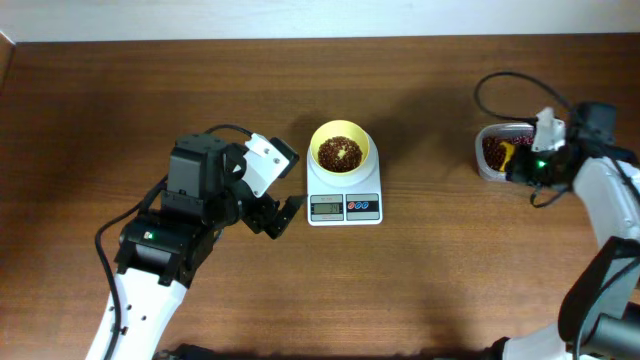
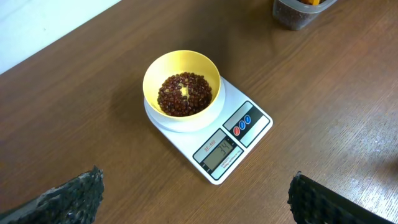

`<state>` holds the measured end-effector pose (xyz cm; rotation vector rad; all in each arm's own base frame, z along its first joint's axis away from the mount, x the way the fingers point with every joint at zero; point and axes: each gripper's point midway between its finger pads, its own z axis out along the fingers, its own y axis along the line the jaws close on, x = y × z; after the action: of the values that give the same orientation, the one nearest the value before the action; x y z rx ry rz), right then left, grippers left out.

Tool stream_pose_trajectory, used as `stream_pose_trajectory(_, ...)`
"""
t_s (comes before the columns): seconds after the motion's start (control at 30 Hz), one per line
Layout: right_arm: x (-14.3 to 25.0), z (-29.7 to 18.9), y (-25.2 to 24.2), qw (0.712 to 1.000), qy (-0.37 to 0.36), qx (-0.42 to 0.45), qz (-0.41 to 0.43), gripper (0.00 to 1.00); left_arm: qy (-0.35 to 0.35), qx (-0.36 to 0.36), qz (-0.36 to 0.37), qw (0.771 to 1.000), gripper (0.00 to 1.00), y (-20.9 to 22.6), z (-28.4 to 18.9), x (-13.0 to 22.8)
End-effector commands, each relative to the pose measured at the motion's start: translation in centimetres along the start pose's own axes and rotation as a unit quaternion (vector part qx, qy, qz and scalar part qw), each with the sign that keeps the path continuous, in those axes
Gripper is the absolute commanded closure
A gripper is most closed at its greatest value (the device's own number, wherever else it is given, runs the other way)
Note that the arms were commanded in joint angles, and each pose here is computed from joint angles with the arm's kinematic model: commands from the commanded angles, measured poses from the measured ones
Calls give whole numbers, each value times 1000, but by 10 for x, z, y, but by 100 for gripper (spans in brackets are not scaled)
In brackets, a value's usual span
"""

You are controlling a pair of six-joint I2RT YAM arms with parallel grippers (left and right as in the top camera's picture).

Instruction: Scoop item into bowl and weigh 50g on scale

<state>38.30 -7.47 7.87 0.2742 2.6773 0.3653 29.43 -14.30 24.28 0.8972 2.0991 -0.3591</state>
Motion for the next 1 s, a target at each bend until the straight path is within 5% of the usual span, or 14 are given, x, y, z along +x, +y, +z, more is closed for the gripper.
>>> stream_pose_trajectory(0.0,-3,-8,6,995,-14,-92,38,96,-4,4,7,1000,1,-1,-1,-1)
stream_pose_trajectory(0.2,-4,-25,14,981,-27,-178,75,96,-4,4,7,1000,1,-1,-1,-1)
stream_pose_trajectory(0.73,-7,-33,-10,972,-38,-179,146,96,-4,5,7,1000,1,-1,-1,-1)
stream_pose_trajectory(0.97,-9,-36,-15,934,-51,-293,196,96,-4,4,7,1000,1,-1,-1,-1)
